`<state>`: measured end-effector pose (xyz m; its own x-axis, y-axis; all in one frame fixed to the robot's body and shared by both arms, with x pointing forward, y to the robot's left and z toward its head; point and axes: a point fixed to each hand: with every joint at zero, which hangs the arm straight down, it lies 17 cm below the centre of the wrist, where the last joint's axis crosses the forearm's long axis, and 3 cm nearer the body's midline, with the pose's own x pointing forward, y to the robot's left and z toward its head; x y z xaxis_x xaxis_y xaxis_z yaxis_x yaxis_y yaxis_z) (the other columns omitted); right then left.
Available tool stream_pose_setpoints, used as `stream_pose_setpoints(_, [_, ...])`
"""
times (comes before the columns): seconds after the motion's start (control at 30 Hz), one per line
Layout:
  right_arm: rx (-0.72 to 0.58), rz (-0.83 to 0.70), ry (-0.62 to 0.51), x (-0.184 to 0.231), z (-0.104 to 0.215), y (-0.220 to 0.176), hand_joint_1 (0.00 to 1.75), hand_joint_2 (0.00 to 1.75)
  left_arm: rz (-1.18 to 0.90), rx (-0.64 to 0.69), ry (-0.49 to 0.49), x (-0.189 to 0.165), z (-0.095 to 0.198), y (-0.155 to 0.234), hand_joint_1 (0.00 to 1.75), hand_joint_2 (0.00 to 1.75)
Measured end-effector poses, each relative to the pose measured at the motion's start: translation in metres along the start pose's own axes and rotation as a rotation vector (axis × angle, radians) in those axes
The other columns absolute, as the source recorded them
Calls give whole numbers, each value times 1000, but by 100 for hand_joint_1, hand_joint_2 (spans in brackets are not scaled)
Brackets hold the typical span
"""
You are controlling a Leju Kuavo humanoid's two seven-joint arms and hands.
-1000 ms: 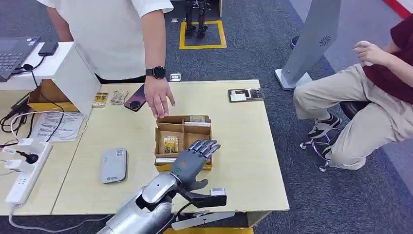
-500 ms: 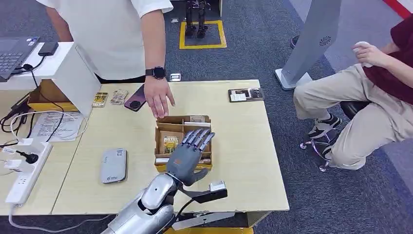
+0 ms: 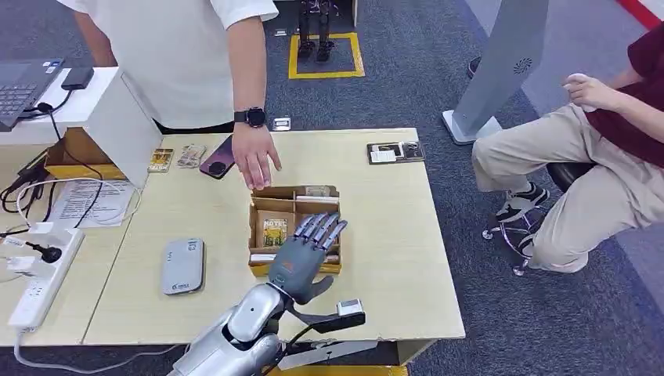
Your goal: Pass the card to the sensor for recognition and then transmit it.
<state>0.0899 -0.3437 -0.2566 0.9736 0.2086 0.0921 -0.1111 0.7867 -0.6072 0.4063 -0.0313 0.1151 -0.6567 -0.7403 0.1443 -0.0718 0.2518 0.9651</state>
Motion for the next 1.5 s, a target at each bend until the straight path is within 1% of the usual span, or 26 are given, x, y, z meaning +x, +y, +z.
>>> stream_pose_setpoints(0.27, [1, 2, -1, 0, 0, 0, 0, 0, -8, -40, 15, -3, 2, -11, 0, 175])
stream_pose_setpoints(0.33, [1, 2, 0, 0, 0, 0, 0, 0, -19, -28, 41, -7, 2, -10, 0, 175])
stream_pose_setpoints(0.43, [1, 1, 5, -1, 0, 0, 0, 0, -47, 25, 86, -13, 1, -1, 0, 175])
stream_pose_setpoints(0.5, [0, 1, 6, -1, 0, 0, 0, 0, -53, 39, 98, -15, 0, 1, 0, 175])
stream_pose_setpoints(0.7, [0, 5, 3, 0, 0, 0, 0, 0, -59, 39, 106, -15, 1, -1, 0, 175])
stream_pose_setpoints(0.97, [1, 1, 7, -1, 0, 0, 0, 0, -104, 37, 143, -24, 2, -3, 0, 175])
stream_pose_setpoints(1.2, [1, -1, 8, -2, 0, 0, 0, 0, -113, 13, 148, -27, 4, -10, 0, 175])
stream_pose_setpoints(1.3, [2, 0, 7, -2, 0, 1, 0, 0, -122, -3, 147, -26, 5, -14, 16, 175])
stream_pose_setpoints(1.33, [2, 0, 7, -2, 0, 1, 0, 0, -129, -7, 145, -27, 5, -15, 51, 175])
stream_pose_setpoints(1.37, [2, 0, 7, -2, 0, 1, 0, 0, -135, -14, 143, -27, 6, -17, 51, 175])
stream_pose_setpoints(1.4, [3, 1, 7, -1, 0, 1, 0, 0, -138, -20, 143, -27, 6, -19, 136, 175])
stream_pose_setpoints(1.43, [5, 1, 6, -1, 0, 1, 0, 0, -141, -26, 143, -28, 7, -21, 148, 175])
stream_pose_setpoints(1.47, [6, 2, 5, -1, 0, 2, 0, 0, -143, -29, 144, -28, 8, -22, 148, 175])
stream_pose_setpoints(1.5, [9, 3, 5, -1, 1, 2, 0, 0, -146, -33, 143, -29, 8, -24, 159, 175])
